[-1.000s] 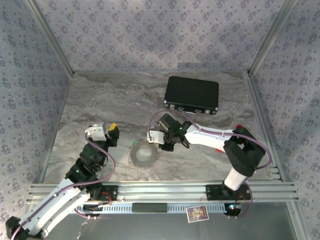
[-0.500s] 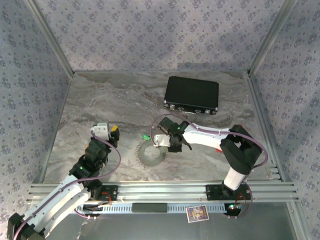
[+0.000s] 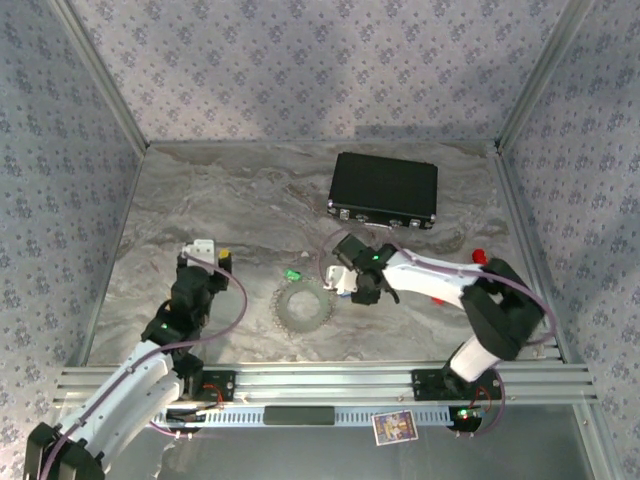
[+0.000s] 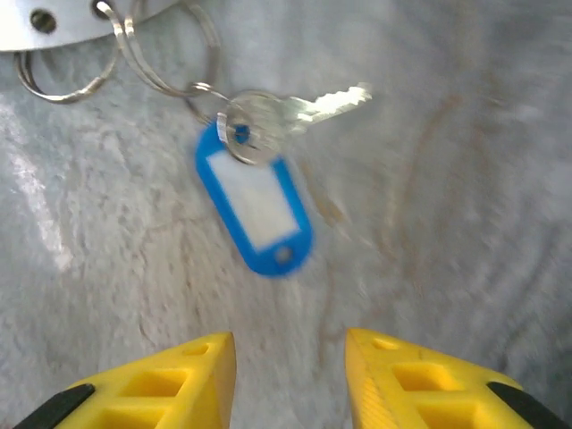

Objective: Put the keys on the keyring

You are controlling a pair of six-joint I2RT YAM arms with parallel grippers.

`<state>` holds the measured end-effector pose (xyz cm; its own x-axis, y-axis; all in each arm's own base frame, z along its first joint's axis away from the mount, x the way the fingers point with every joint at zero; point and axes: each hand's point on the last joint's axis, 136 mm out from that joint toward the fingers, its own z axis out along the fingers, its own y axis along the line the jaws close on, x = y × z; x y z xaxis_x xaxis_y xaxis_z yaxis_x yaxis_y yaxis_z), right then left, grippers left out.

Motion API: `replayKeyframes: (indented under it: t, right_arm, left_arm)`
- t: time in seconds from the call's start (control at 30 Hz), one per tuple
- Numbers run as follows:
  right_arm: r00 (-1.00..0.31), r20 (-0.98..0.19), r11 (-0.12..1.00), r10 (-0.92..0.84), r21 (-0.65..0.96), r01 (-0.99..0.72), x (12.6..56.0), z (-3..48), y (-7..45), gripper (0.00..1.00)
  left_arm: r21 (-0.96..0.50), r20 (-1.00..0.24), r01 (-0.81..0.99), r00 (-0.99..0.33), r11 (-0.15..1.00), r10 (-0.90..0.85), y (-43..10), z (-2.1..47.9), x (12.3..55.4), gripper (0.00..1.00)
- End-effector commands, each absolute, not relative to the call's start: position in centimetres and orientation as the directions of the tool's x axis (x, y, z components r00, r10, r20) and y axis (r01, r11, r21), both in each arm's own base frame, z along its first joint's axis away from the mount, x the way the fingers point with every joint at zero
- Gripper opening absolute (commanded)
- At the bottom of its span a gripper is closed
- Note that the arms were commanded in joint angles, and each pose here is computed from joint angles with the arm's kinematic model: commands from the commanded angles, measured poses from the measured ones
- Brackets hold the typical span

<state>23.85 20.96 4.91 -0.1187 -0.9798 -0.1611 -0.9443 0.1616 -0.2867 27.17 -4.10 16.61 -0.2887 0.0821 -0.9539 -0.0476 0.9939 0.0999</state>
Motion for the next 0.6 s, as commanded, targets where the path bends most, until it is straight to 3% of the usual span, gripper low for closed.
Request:
replayKeyframes:
  t: [0.0, 0.13, 0.27, 0.37, 0.57]
  right_arm:
    - [-0.183, -0.462, 0.349, -0.868, -0.304, -0.886, 25.4, 10.4, 22.3, 0.40]
    - [-0.288, -0.721, 0.645, -0.631, -0.281, -0.711, 28.7, 14.8, 19.2, 0.45]
    - [-0.387, -0.843, 0.891, -0.373, -0.210, -0.402, 32.0, 15.3, 10.9, 0.51]
    - [-0.361, -0.906, 0.969, -0.223, -0.165, -0.184, 33.5, 14.9, 5.2, 0.53]
    - [-0.295, -0.955, 0.999, -0.037, -0.028, -0.033, 34.0, 12.2, 0.4, 0.55]
  left_arm:
    - [0.085, -0.968, -0.090, -0.245, 0.992, 0.060, -3.1, 18.6, 28.1, 0.76]
    - [0.092, -0.966, -0.152, -0.252, 0.984, 0.052, -1.6, 17.3, 29.0, 0.89]
    - [0.145, -0.963, -0.160, -0.248, 0.976, 0.102, -1.0, 16.5, 30.0, 0.95]
    - [0.162, -0.953, -0.158, -0.282, 0.974, 0.112, -0.4, 15.1, 31.0, 0.96]
    - [0.135, -0.944, -0.132, -0.319, 0.982, 0.087, 0.3, 12.6, 33.5, 0.97]
